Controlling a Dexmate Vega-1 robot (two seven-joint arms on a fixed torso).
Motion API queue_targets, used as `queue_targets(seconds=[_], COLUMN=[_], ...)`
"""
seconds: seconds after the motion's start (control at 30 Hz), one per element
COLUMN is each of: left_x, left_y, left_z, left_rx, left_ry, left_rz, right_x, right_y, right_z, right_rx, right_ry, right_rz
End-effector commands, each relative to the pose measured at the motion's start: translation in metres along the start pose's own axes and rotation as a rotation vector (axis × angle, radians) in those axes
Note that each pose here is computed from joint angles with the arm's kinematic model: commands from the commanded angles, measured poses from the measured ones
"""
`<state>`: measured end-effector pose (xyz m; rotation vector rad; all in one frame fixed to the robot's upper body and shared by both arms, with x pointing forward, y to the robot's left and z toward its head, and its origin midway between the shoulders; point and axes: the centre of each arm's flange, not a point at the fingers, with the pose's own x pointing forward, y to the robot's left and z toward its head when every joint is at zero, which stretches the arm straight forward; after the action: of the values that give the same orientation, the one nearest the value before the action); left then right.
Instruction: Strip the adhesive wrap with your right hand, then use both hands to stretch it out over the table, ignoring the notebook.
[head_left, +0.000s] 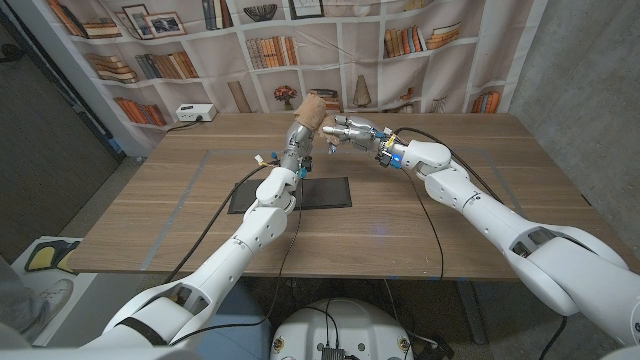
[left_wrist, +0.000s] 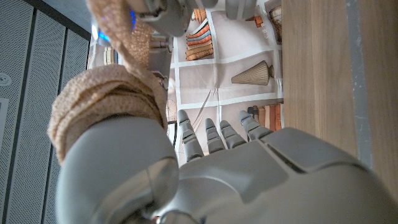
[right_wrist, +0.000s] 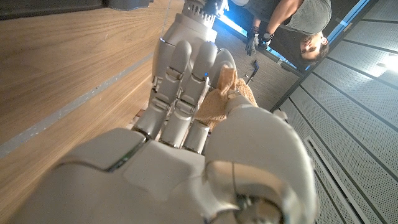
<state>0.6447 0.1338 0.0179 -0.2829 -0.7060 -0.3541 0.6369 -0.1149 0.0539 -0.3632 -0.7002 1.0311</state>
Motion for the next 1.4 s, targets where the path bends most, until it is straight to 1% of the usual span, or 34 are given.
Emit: queue_targets(seconds=[0.03,0.33,0.43,0.8,1.07,1.2,1.4], left_x=[-0.004,-0.007,-0.008,-0.009,-0.008,-0.008,-0.008], left_y=[0.003,0.008,0.01,0.012,0.013,0.014,0.018], left_z=[0.001,0.004,0.004,0.002,-0.001,-0.001,0.001], left_rx=[-0.003,-0.004,-0.004,-0.011,-0.014,-0.016,-0.015], left_ry=[-0.005,-0.016,-0.017,-0.014,-0.008,-0.008,-0.021], left_rz=[0.015,0.031,0.036,0.038,0.037,0.041,0.055], right_x=[-0.001,0.002,0.003,0.006,0.006,0.006,0.005], right_y=[-0.003,-0.002,-0.002,-0.006,-0.009,-0.011,-0.014], right_z=[0.004,0.006,0.006,0.006,0.003,0.003,0.002], right_rx=[-0.002,-0.001,0.001,0.0,0.014,0.022,0.031], right_ry=[0.0,0.012,0.013,0.023,0.012,-0.006,-0.013], right_rz=[0.005,0.038,0.04,0.053,0.047,0.035,0.017])
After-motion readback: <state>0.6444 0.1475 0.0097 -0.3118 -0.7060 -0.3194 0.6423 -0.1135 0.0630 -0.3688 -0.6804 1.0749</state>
